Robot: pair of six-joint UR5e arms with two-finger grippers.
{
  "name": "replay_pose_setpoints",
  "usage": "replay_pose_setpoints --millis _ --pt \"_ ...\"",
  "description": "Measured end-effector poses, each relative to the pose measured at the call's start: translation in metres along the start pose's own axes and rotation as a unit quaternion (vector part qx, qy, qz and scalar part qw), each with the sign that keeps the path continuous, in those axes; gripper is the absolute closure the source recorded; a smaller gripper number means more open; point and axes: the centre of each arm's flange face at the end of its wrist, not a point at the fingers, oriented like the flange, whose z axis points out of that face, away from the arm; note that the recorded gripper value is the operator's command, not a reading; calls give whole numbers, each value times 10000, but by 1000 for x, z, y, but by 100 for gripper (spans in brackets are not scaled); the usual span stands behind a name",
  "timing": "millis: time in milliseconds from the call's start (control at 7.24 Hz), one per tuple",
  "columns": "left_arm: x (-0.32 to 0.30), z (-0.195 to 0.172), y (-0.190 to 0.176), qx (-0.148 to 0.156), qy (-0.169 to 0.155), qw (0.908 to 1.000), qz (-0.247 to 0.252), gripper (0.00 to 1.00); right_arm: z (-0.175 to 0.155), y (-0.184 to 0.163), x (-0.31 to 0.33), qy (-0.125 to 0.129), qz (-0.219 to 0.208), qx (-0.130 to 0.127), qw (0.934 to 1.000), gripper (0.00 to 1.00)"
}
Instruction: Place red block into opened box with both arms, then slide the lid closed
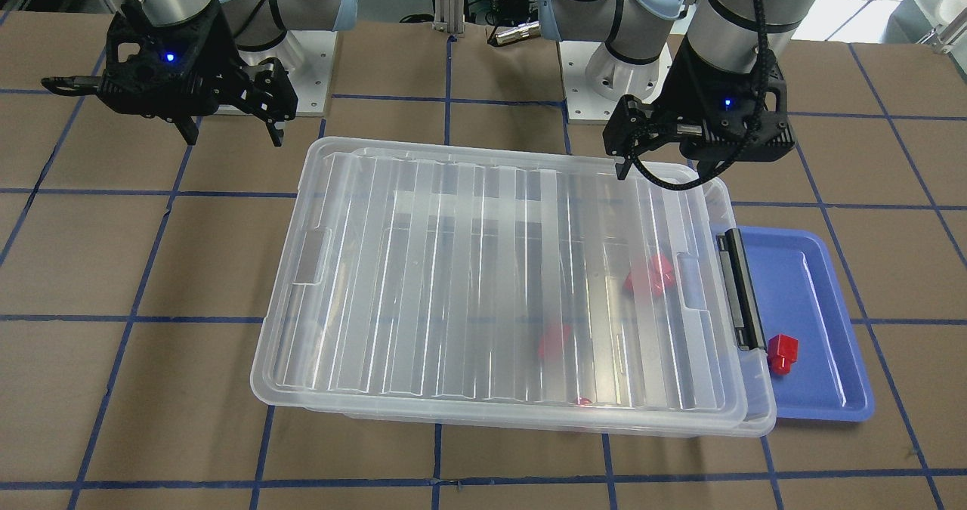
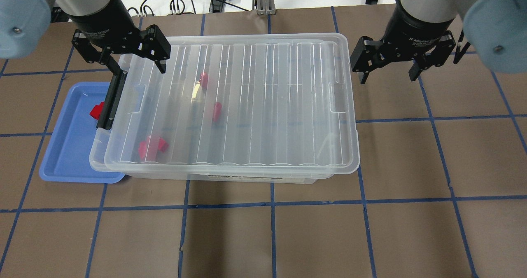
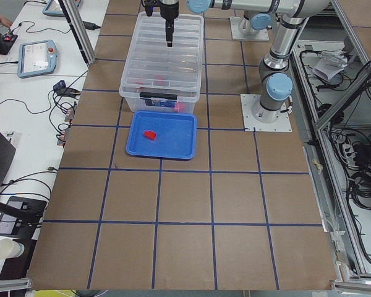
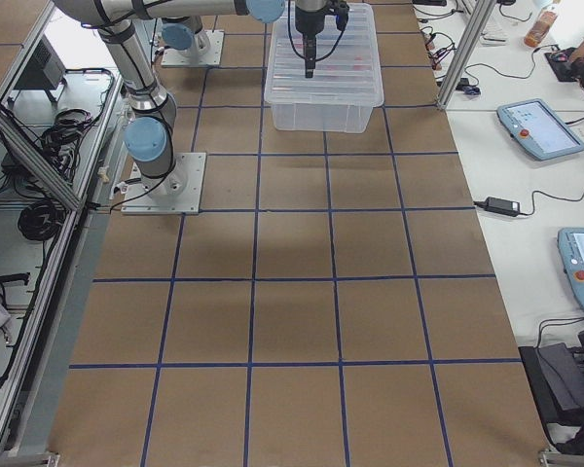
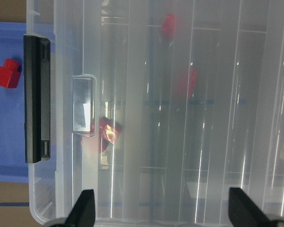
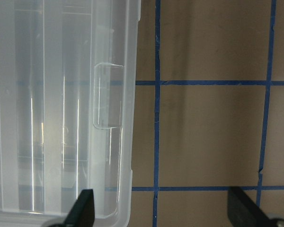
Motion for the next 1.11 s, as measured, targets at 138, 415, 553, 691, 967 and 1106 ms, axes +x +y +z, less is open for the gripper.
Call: replay_pose_setpoints --millis 138,415,553,691,967,1106 --pt "0 0 0 -1 1 10000 -2 0 0 -1 0 0 -2 -1 10000 0" --pt "0 0 0 -1 -3 10000 -2 0 3 -3 0 0 -7 -2 10000 0" --pt "0 0 0 -1 -3 10000 0 0 5 -5 0 0 -6 -1 10000 0" --pt "0 0 0 0 -2 10000 0 0 7 -6 0 -1 2 -11 10000 0" --pt "0 0 0 2 -5 10000 0 0 16 -8 -1 -7 8 94 10000 0" --pt "0 0 0 4 -5 10000 0 0 31 -9 -1 -7 6 129 9999 0"
